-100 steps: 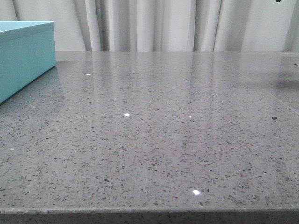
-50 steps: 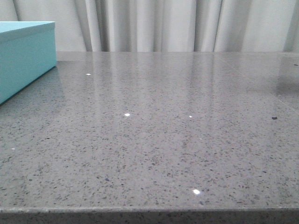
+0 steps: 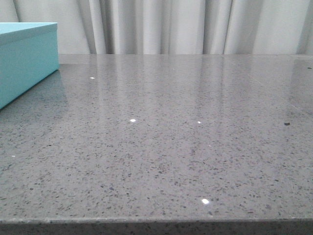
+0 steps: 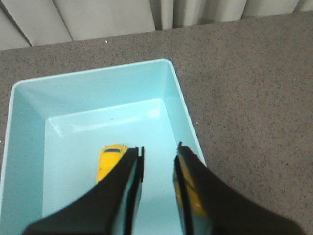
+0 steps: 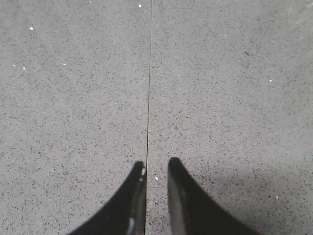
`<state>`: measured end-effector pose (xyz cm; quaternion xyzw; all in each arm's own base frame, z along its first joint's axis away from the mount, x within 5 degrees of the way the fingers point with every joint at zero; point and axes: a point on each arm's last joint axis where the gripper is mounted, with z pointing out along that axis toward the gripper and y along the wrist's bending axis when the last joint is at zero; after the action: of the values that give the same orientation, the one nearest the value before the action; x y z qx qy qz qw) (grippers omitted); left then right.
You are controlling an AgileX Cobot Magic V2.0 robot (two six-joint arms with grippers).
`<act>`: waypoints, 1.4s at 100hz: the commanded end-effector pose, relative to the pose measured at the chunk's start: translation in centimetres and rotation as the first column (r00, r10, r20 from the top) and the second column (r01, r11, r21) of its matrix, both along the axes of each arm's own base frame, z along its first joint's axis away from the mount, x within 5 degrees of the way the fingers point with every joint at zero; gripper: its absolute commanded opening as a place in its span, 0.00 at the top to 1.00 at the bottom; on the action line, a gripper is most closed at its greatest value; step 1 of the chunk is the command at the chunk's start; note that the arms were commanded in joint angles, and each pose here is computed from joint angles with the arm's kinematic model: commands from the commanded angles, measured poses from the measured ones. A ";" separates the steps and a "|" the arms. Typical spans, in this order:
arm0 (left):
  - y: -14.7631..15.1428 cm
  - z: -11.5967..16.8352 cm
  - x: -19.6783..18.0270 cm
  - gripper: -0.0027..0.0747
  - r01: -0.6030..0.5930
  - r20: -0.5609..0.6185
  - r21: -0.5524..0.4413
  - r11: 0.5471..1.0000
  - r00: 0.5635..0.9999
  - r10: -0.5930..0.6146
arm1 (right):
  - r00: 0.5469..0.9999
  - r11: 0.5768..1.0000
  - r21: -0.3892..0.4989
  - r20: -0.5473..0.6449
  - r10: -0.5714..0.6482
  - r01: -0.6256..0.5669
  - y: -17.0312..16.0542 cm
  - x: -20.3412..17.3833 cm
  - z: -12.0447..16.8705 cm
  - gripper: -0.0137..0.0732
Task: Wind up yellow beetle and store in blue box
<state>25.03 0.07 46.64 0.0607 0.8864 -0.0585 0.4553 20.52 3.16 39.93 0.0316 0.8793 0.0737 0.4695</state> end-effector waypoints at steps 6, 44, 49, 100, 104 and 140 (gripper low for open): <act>-0.2 -0.4 -2.3 0.94 -0.014 0.111 -0.018 1.000 0.994 0.016 | 0.985 1.000 0.007 0.172 0.014 -0.015 -0.3 -2.1 0.8 0.84; -0.5 -7.0 -7.4 0.99 -0.041 0.245 -0.029 0.999 0.968 0.047 | 0.940 0.999 0.019 0.340 0.024 -0.033 -1.1 -7.2 -1.2 0.92; -0.5 -7.9 -8.1 0.99 -0.047 0.266 -0.032 0.998 0.962 0.054 | 0.934 0.999 0.005 0.356 0.033 -0.038 -1.2 -7.7 -1.6 0.92; -0.3 -15.4 -14.6 0.99 -0.130 0.419 -0.047 0.990 0.897 0.137 | 0.853 0.998 -0.008 0.519 0.053 -0.057 -1.7 -11.3 -6.9 0.92; -0.3 -15.8 -15.0 0.99 -0.132 0.425 -0.047 0.990 0.894 0.140 | 0.851 0.998 -0.009 0.523 0.054 -0.058 -1.7 -11.5 -7.4 0.92; -0.4 -16.8 -15.7 0.99 -0.129 0.425 -0.049 0.990 0.895 0.138 | 0.821 0.998 -0.005 0.568 0.056 -0.064 -1.8 -12.0 -8.6 0.92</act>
<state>9.15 -0.57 28.54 0.0239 0.7925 -0.0233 0.6090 8.57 1.36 29.73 -0.0036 0.7385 0.1026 0.6664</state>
